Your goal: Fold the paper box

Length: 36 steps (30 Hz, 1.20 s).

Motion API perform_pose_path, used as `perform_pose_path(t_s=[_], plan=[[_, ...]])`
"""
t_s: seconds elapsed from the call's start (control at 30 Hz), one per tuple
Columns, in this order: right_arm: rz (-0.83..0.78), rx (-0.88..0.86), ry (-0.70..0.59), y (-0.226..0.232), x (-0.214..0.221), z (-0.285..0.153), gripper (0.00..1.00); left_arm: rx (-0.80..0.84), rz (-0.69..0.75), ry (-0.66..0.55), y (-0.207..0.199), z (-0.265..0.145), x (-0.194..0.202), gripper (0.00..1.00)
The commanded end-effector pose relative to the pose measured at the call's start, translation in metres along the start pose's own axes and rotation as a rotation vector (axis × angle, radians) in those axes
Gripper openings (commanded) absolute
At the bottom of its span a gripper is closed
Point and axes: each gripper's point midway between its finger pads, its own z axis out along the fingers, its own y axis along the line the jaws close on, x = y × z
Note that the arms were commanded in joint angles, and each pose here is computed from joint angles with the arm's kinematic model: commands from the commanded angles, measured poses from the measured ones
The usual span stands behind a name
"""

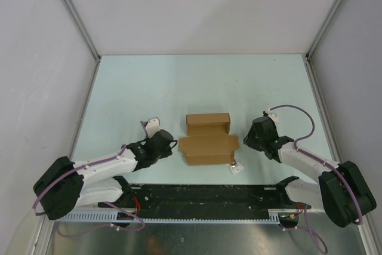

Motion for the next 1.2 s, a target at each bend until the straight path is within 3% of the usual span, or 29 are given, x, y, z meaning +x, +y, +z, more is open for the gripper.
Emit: perform_pose_path(t_s=[0.0,0.37,0.6,0.7,0.87,1.17], plan=[[0.022,0.024,0.030,-0.002,0.005,-0.007,0.42,0.042,-0.042,0.018,-0.006,-0.003,0.002,0.45],[-0.027,0.090,0.028,-0.018,0.006,-0.009,0.42,-0.007,-0.024,0.014,-0.004,0.001,-0.002,0.48],[-0.054,0.060,0.047,-0.013,0.009,-0.004,0.24,-0.080,-0.022,0.006,0.009,0.013,-0.007,0.42],[-0.063,0.036,0.069,-0.008,0.012,0.000,0.17,-0.051,0.010,0.004,-0.006,0.017,-0.016,0.37],[-0.089,-0.006,0.096,0.000,0.018,0.007,0.13,0.045,0.034,0.047,-0.032,0.024,-0.012,0.33],[-0.114,-0.113,0.122,0.020,0.021,0.007,0.10,0.086,0.064,0.061,-0.039,0.025,-0.009,0.32]])
